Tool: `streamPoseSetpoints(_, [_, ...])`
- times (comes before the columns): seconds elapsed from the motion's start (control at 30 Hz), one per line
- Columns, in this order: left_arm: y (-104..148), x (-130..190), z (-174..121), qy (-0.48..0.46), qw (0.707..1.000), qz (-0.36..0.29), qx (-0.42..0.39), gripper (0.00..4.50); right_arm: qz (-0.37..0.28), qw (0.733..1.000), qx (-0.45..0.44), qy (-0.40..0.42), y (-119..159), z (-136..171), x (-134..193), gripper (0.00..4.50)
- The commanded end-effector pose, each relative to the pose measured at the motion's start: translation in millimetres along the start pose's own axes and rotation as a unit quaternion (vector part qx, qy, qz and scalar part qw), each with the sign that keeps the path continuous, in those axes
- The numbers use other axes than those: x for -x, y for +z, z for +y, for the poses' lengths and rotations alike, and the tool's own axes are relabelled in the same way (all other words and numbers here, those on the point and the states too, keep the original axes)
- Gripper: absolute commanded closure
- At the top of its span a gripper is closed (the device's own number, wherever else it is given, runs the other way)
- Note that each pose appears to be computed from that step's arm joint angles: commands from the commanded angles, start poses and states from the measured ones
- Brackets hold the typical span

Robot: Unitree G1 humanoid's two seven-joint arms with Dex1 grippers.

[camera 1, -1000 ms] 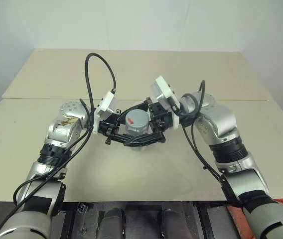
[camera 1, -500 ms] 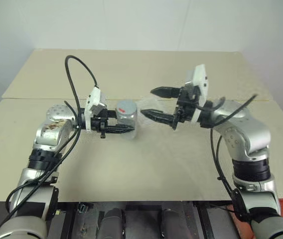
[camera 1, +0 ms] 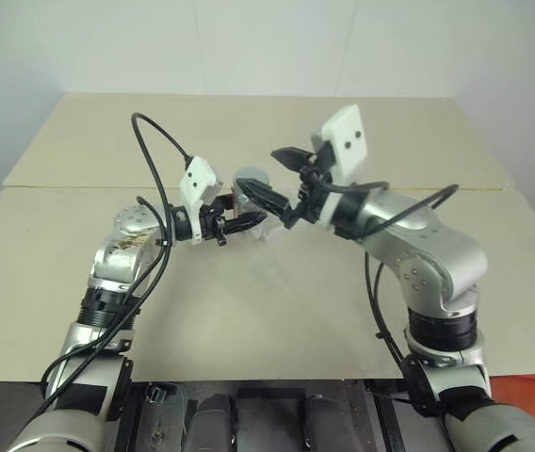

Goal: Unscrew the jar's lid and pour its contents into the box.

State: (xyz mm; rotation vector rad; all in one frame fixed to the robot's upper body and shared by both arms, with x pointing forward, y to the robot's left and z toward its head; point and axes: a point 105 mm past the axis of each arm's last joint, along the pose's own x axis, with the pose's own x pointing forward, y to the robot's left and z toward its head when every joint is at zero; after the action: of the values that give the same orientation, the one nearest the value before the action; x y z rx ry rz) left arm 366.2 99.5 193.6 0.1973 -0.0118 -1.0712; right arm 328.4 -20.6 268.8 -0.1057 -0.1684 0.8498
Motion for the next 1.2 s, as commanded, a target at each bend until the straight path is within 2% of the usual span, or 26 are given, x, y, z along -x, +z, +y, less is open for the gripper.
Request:
streamPoseSetpoints(0.03, [22.2, 2.6, -1.4, -0.005, 0.999, -0.025, -0.028, 2.47, -0.013, 1.000, 0.022, -0.013, 8.1, 0.5, -4.8, 0.02])
streamPoseSetpoints(0.17, [22.8, 2.6, -1.9, -0.007, 0.999, -0.023, -0.030, 2.47, -0.006, 1.000, 0.025, -0.014, 4.5, 4.8, -10.6, 0.02])
streamPoseSetpoints(0.43, [23.9, 4.8, -3.9, -0.016, 0.999, -0.026, -0.032, 2.47, 0.005, 0.998, 0.011, -0.053, -3.6, -5.0, -17.5, 0.02])
streamPoseSetpoints(0.83, [15.6, 17.1, -3.8, -0.029, 0.999, -0.009, -0.037, 2.47, -0.009, 0.999, 0.006, -0.040, -0.4, -11.9, -0.4, 0.02])
streamPoseSetpoints(1.2, [10.6, 31.3, -4.8, -0.043, 0.998, -0.001, -0.042, 2.47, 0.008, 1.000, 0.014, -0.021, -9.7, -14.7, 16.8, 0.02])
